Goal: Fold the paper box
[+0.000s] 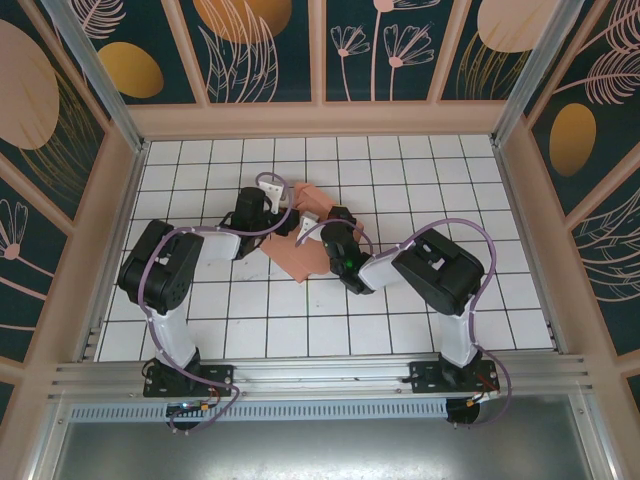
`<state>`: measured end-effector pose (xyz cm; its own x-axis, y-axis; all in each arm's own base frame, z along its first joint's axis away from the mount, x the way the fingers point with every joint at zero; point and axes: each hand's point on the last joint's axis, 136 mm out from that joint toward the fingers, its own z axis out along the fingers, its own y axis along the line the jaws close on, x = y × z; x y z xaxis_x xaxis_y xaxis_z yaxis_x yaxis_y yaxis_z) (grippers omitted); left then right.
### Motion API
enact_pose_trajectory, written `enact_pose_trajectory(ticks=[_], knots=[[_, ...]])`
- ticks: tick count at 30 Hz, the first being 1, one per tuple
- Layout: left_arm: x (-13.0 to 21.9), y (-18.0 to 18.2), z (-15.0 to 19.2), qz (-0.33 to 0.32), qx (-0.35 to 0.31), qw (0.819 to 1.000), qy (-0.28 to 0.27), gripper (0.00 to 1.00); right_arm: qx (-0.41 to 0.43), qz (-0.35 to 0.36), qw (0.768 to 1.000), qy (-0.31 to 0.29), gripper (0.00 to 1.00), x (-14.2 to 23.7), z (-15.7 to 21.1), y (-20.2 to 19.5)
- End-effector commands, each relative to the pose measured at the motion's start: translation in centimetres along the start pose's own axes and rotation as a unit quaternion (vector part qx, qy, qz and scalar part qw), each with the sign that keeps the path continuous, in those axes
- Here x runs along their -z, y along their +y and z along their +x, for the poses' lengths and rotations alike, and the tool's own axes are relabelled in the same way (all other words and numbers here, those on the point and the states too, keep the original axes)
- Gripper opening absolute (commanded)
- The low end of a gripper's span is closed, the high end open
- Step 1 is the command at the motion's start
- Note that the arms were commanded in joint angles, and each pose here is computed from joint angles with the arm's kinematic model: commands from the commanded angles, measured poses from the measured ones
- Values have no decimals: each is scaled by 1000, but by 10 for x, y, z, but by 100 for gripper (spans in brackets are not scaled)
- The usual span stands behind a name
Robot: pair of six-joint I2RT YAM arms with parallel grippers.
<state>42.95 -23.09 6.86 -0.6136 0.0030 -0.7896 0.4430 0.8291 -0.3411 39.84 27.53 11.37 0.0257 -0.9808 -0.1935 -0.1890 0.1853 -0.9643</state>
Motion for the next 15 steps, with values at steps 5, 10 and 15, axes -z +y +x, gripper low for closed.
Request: enact_pose_trajectory(ticks=[5,10,15], knots=[[31,6,-23,29,15,998,-54,39,-27,-4,1000,-6,0,-2,-1,-7],[37,44,-30,5,57,997,-60,48,-34,-5,999,-8,0,0,0,-9],[3,65,-27,-14,61,998,-4,48,-35,-4,999,-12,0,0,-2,-11]])
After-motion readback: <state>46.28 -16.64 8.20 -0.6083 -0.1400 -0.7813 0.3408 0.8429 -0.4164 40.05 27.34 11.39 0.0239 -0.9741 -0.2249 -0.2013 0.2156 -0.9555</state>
